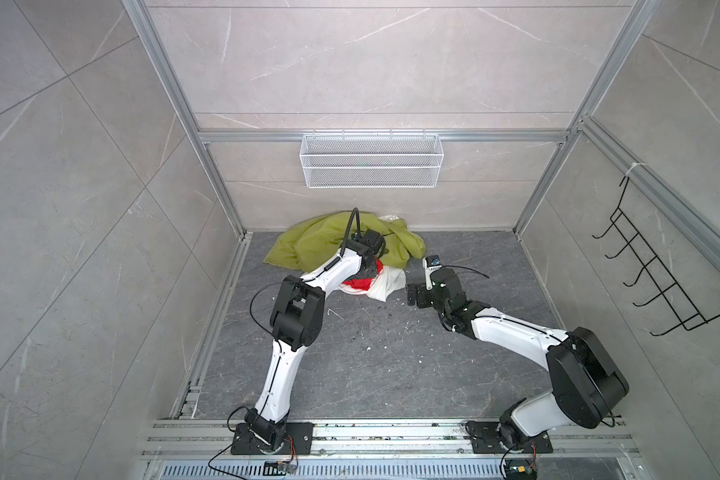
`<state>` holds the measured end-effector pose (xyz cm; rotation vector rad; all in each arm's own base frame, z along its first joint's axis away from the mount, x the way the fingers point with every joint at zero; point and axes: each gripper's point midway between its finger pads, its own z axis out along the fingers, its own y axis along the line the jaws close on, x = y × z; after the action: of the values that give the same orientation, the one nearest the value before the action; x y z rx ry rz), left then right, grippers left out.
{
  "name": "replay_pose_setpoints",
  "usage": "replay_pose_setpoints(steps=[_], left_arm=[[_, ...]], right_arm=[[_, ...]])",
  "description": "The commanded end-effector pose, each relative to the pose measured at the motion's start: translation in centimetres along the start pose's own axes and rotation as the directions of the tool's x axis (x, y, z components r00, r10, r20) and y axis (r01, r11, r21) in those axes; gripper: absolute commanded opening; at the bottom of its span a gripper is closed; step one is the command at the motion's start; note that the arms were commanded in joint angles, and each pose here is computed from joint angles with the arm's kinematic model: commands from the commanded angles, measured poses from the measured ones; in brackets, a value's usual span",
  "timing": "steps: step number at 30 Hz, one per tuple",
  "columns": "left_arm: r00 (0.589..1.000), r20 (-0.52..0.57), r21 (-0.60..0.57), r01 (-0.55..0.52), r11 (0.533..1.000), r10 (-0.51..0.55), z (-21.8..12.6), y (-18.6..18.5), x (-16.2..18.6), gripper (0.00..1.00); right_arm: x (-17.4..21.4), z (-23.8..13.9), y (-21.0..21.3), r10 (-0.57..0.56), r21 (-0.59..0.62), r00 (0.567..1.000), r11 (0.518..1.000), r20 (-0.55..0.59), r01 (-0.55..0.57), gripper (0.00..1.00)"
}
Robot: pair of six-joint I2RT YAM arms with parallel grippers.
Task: Pick out a specific cloth from the pile
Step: 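Lower the left gripper and pinch the red cloth under the green cloth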
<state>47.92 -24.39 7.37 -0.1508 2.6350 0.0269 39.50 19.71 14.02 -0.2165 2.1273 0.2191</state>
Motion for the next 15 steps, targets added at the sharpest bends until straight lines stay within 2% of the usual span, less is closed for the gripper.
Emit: replay_pose_setpoints(steps=[1,5,15], left_arm=[[1.000,0.014,0.000,-0.025,1.000,0.025,0.0,-0.4,-0.3,0.56],[1.000,0.010,-0.003,-0.023,1.000,0.023,0.4,-0.4,-0.1,0.51],[0.998,0.050,-0.011,-0.032,0.999,0.033,-1.5,0.2,-1.2,0.20]], right_arm=[[0.5,-0.3,0.2,0.015,-0.008,1.000,1.000,0.006,-0.015,1.00],[0.7,-0.5,0.0,0.002,-0.003,1.000,1.000,0.005,-0.002,1.00],[0.2,-0.9,0.3,0.010,-0.016,1.000,1.000,0.018,-0.009,1.00]])
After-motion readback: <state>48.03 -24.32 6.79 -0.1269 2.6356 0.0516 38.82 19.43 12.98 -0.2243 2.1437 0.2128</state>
